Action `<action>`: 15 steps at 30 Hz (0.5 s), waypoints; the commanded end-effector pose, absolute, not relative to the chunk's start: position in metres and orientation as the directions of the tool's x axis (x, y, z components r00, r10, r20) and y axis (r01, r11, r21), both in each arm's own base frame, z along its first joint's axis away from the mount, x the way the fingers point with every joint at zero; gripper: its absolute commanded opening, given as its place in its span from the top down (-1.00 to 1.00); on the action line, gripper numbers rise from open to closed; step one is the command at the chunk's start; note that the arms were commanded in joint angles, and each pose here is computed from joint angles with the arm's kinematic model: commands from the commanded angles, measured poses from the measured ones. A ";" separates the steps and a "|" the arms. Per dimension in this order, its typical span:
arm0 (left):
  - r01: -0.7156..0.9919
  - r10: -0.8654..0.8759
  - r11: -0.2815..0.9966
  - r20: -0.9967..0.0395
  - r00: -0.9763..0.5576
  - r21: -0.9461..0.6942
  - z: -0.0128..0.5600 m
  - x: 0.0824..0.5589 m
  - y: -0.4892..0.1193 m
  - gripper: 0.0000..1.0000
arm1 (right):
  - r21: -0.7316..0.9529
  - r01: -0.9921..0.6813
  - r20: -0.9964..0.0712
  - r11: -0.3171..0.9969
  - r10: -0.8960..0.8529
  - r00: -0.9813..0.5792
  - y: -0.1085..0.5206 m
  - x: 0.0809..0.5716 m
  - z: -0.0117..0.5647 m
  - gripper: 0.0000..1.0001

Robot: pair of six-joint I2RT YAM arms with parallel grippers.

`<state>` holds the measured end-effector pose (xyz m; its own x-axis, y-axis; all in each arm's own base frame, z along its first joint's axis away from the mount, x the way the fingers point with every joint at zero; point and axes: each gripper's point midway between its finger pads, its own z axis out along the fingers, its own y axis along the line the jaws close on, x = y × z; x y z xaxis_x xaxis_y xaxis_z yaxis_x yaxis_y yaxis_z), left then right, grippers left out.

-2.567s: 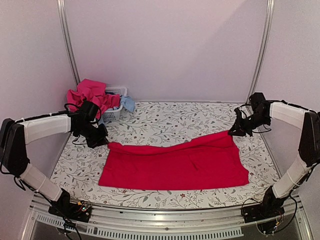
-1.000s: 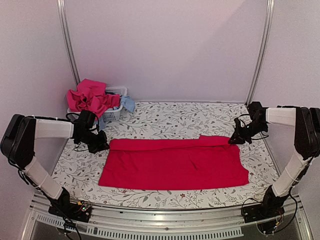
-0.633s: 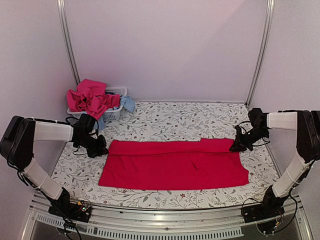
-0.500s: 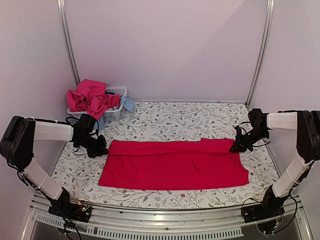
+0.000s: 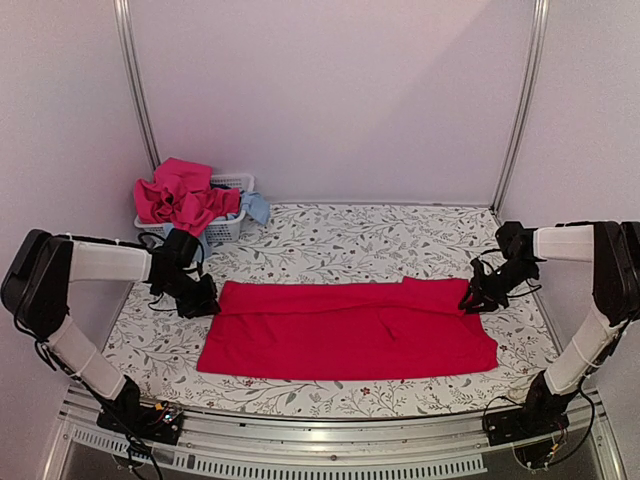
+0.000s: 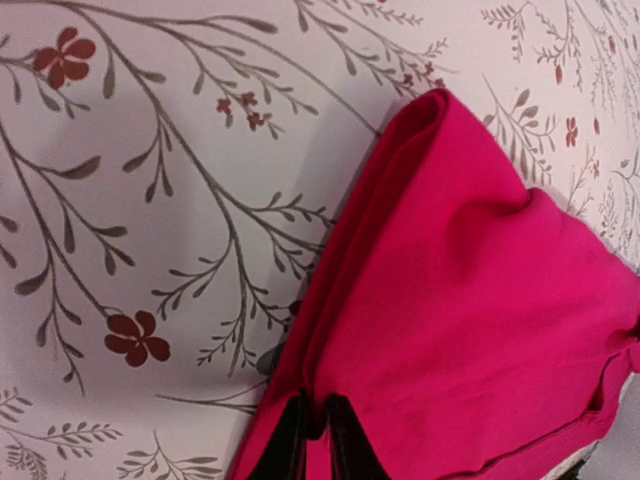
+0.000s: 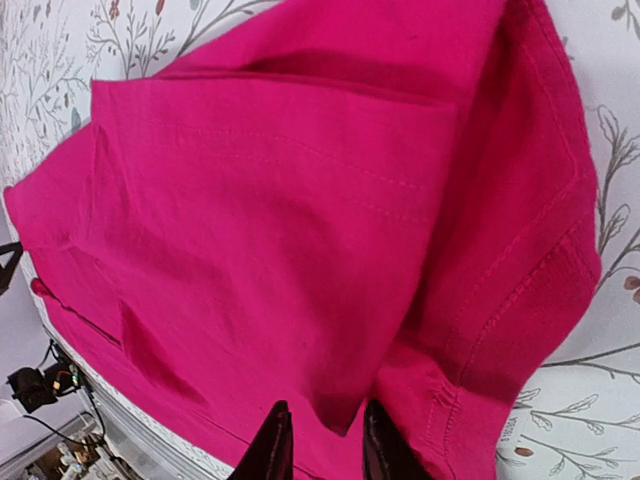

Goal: Fold and stack the mixed laundry pile
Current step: Fold the 1/3-folded T-shirt at the center of the board.

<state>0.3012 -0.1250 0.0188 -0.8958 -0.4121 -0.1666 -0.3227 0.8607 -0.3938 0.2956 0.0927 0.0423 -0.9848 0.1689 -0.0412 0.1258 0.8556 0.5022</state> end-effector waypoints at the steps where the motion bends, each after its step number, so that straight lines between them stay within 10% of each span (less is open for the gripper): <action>1: -0.207 -0.332 0.895 -0.282 -0.900 -0.395 0.054 0.326 -0.136 0.64 | 0.498 0.107 -0.068 0.860 0.162 -0.984 0.090 0.302 0.056 0.38; 5: -0.018 -0.244 0.900 -0.468 -0.850 -0.436 0.117 0.363 -0.166 -0.03 | 0.493 0.057 -0.187 0.868 0.169 -0.968 0.087 0.329 0.090 0.22; 15: 0.167 -0.105 0.887 -0.543 -0.833 -0.429 0.147 0.397 -0.240 -0.10 | 0.485 0.066 -0.206 0.872 0.188 -0.960 0.085 0.366 0.077 0.23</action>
<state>0.4001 -0.2248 0.1655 -0.8119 -0.1772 -0.5563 0.1341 0.8708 -0.4730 0.3567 0.0905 0.0907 -0.9599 0.1756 -0.2184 0.0432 0.8627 0.5038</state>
